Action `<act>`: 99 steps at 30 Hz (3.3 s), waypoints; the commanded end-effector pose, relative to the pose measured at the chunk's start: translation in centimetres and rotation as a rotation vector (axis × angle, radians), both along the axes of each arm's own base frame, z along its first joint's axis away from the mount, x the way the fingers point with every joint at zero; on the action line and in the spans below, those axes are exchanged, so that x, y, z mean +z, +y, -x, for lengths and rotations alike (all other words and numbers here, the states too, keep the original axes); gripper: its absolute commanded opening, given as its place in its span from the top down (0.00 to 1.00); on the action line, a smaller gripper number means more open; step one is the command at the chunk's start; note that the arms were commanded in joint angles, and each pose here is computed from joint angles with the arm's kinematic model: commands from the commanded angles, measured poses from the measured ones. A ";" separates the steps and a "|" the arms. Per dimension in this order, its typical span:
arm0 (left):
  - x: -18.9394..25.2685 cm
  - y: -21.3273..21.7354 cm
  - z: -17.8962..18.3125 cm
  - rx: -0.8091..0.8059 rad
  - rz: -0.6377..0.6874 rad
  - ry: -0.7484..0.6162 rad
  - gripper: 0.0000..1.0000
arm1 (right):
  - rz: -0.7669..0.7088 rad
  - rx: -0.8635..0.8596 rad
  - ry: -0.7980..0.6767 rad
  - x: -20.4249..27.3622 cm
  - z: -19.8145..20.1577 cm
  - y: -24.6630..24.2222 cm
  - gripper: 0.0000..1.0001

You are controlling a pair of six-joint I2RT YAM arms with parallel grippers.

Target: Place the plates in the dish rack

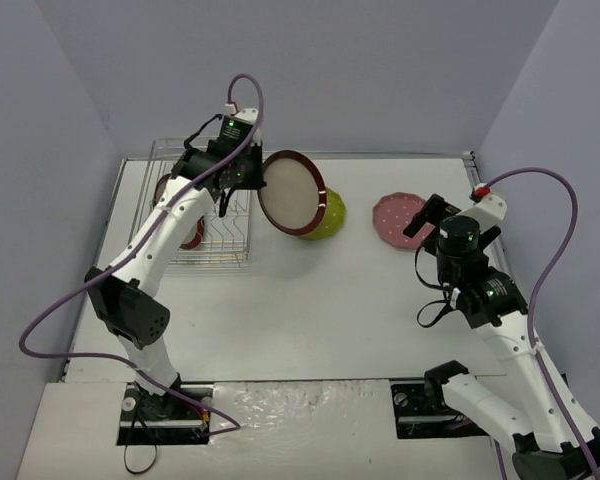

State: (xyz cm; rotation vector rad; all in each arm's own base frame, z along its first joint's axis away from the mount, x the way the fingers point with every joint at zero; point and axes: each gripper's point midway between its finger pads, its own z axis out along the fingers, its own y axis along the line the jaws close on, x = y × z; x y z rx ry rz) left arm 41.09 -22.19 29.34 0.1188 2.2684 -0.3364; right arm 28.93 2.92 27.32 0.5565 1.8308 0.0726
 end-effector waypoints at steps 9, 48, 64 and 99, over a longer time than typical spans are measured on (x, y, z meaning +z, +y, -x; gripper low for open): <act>11.9 9.7 -0.9 0.196 0.114 -0.272 1.00 | -0.026 0.008 -0.040 0.3 -1.3 0.6 0.00; 10.9 23.5 -1.4 0.544 -0.189 -0.283 1.00 | -0.030 0.040 -0.026 -0.5 -1.8 1.4 0.00; 9.6 25.3 -2.3 0.598 -0.291 -0.276 1.00 | -0.034 0.049 -0.018 -1.2 -1.8 1.6 0.00; 6.4 27.3 -4.0 0.647 -0.447 -0.267 1.00 | -0.051 0.065 -0.014 -2.4 -1.7 2.0 0.00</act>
